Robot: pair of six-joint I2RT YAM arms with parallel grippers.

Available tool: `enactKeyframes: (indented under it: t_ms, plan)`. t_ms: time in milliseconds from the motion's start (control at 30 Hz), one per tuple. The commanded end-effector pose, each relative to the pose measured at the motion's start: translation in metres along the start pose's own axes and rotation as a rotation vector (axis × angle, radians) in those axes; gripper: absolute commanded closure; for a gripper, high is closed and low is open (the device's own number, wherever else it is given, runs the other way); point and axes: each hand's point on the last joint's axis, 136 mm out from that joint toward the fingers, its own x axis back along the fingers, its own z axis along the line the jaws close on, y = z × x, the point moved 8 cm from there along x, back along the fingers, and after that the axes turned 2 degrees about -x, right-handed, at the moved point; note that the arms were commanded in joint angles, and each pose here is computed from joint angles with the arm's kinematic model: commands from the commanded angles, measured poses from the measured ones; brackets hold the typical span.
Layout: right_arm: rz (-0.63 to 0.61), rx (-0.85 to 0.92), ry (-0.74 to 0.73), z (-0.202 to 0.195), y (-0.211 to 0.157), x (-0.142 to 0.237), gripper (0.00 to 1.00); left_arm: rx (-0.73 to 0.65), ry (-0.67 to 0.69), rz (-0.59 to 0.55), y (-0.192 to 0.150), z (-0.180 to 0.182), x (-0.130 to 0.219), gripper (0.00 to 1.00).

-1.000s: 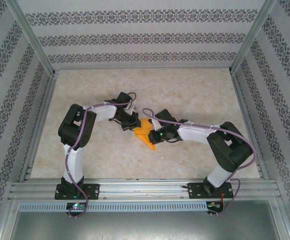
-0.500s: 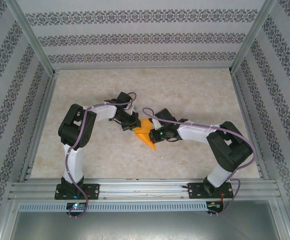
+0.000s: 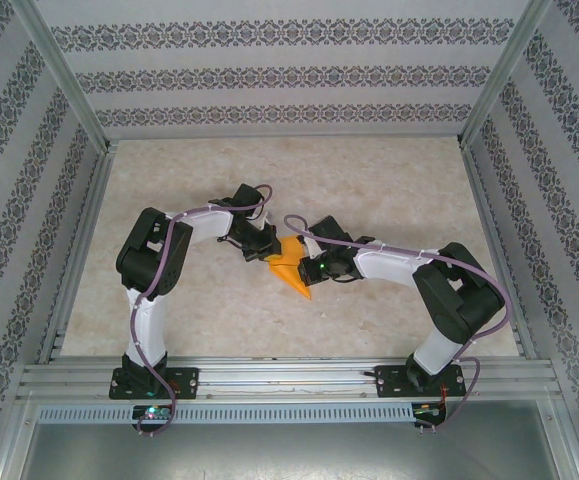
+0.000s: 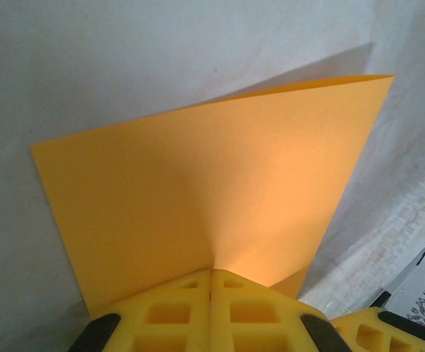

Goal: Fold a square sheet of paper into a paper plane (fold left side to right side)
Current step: Third fold the triangle at the center of the table.

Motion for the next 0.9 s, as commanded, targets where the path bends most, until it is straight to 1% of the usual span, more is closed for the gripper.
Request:
enactKeyframes:
  t_ms: [0, 333, 867]
  plan:
    - [-0.013, 0.013, -0.019, -0.0018, 0.0078, 0.0009, 1.00, 0.038, 0.126, 0.059, -0.0151, 0.0257, -0.0235, 0.94]
    - [0.013, 0.015, -0.027, -0.0029, 0.0020, -0.0048, 1.00, 0.040, 0.127, 0.059, -0.0157, 0.0262, -0.0236, 0.94]
    - [0.011, 0.029, -0.055, -0.0037, 0.0032, -0.0055, 1.00, 0.041, 0.127, 0.060, -0.0165, 0.0268, -0.0245, 0.94]
